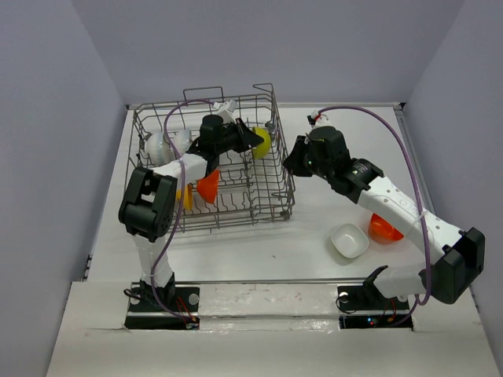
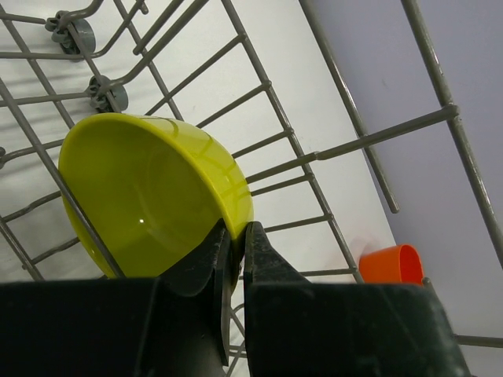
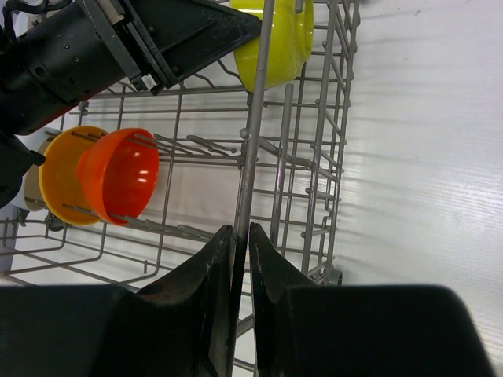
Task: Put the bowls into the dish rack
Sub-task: Place the upside down bowl on the dish rack.
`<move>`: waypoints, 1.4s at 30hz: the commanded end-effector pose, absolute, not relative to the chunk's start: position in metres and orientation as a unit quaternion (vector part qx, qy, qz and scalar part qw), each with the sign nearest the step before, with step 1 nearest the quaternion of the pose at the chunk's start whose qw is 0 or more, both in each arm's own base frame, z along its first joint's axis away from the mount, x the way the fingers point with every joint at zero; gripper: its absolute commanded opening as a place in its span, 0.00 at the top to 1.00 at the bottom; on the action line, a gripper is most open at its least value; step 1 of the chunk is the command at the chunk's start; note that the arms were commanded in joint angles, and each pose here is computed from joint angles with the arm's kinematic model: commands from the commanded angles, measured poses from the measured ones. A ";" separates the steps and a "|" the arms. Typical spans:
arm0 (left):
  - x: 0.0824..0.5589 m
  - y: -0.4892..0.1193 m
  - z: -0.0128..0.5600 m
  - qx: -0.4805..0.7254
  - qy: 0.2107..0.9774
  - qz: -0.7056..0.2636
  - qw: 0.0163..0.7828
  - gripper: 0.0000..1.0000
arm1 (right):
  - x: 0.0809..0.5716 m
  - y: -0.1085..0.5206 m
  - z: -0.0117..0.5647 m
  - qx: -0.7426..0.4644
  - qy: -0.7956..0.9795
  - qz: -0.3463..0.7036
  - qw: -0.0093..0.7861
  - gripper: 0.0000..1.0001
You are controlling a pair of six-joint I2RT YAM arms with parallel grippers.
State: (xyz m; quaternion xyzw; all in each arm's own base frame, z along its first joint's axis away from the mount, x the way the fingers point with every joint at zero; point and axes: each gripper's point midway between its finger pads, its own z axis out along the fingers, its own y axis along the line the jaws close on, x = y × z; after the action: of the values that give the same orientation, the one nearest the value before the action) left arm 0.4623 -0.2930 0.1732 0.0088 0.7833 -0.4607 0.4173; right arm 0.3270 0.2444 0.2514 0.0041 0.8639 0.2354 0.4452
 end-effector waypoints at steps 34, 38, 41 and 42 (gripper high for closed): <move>0.494 -0.224 0.188 -0.054 0.809 -0.328 0.485 0.74 | 0.332 0.233 0.238 0.008 0.872 0.199 0.447 0.81; 0.496 -0.220 0.185 -0.059 0.815 -0.314 0.482 0.74 | 0.333 0.234 0.238 0.006 0.873 0.199 0.445 0.82; 0.496 -0.217 0.184 -0.063 0.819 -0.306 0.481 0.71 | 0.333 0.234 0.239 0.006 0.872 0.200 0.446 0.82; 0.497 -0.217 0.183 -0.063 0.820 -0.305 0.480 0.71 | 0.334 0.234 0.238 0.007 0.872 0.200 0.446 0.82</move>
State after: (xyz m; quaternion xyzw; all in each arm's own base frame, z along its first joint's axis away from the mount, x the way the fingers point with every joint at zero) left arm 0.4781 -0.2547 0.1679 -0.0395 0.8192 -0.3674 0.4386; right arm 0.3286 0.2453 0.2508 0.0043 0.8634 0.2354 0.4462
